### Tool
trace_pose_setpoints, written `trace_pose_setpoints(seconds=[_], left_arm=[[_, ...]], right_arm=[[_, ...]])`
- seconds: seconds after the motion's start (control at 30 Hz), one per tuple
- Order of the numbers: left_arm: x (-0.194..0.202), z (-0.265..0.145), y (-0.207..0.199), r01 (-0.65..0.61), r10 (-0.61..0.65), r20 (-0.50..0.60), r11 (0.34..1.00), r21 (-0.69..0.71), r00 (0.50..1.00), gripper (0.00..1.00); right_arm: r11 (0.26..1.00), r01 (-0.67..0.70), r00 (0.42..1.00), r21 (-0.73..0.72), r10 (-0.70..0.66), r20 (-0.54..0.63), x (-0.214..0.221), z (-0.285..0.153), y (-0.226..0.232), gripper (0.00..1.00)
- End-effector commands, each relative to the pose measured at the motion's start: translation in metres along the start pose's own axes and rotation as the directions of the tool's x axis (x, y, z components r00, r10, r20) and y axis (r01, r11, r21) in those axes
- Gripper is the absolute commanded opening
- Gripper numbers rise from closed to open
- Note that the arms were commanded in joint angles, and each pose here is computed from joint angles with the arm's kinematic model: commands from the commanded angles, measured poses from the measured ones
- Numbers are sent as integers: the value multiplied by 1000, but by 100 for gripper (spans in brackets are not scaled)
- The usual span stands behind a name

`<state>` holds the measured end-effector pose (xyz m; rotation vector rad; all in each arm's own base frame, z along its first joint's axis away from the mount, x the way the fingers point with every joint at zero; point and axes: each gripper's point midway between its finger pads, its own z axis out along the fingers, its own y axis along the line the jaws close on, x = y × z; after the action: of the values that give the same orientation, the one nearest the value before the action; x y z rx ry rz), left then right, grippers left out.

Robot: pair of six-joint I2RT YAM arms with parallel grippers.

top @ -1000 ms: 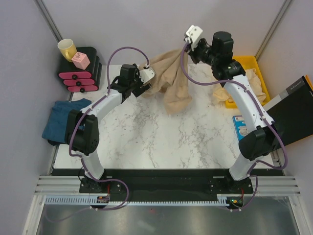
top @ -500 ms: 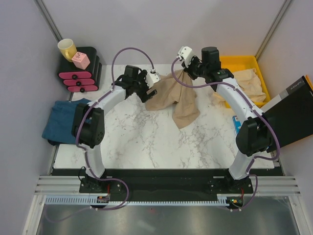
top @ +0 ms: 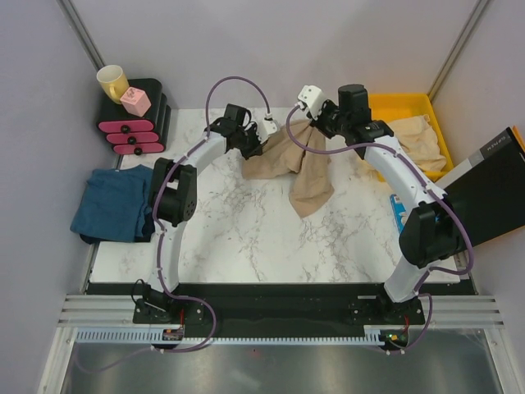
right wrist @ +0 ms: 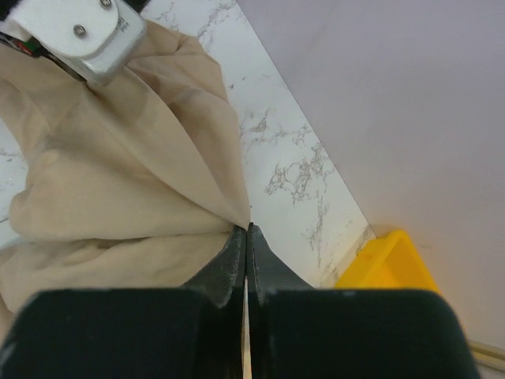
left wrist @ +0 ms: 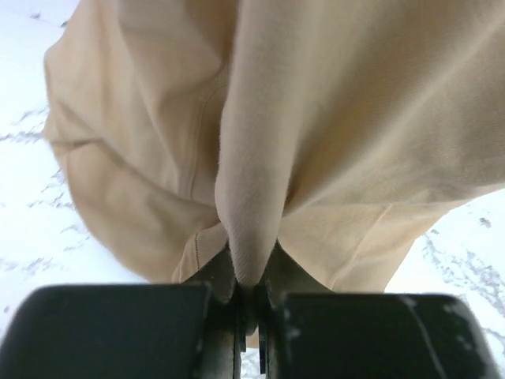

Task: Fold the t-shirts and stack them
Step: Flatten the tshirt out

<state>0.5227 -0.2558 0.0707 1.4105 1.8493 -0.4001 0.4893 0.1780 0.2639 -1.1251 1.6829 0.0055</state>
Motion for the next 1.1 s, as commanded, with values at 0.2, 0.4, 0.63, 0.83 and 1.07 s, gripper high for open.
trace_pose_setpoints(seconds=[0.2, 0.4, 0.63, 0.83, 1.07], left_arm=[[-78, -190, 110, -41, 44, -8, 832, -553, 999, 2], [-124, -273, 125, -74, 124, 14, 681, -729, 992, 2], [-135, -297, 117, -62, 125, 25, 645, -762, 992, 2], [-132, -323, 125, -66, 100, -16, 519, -853, 995, 2], [-130, -324, 121, -77, 105, -26, 515, -854, 994, 2]], right_arm=[[913, 161, 987, 376, -136, -91, 12, -11, -69, 0], [795, 226, 969, 562, -242, -46, -20, -18, -114, 0], [717, 217, 959, 663, -282, -9, -45, -16, -145, 0], [758, 170, 978, 630, -210, -11, -28, -7, -136, 0], [867, 20, 995, 499, 34, -99, 35, -6, -120, 79]])
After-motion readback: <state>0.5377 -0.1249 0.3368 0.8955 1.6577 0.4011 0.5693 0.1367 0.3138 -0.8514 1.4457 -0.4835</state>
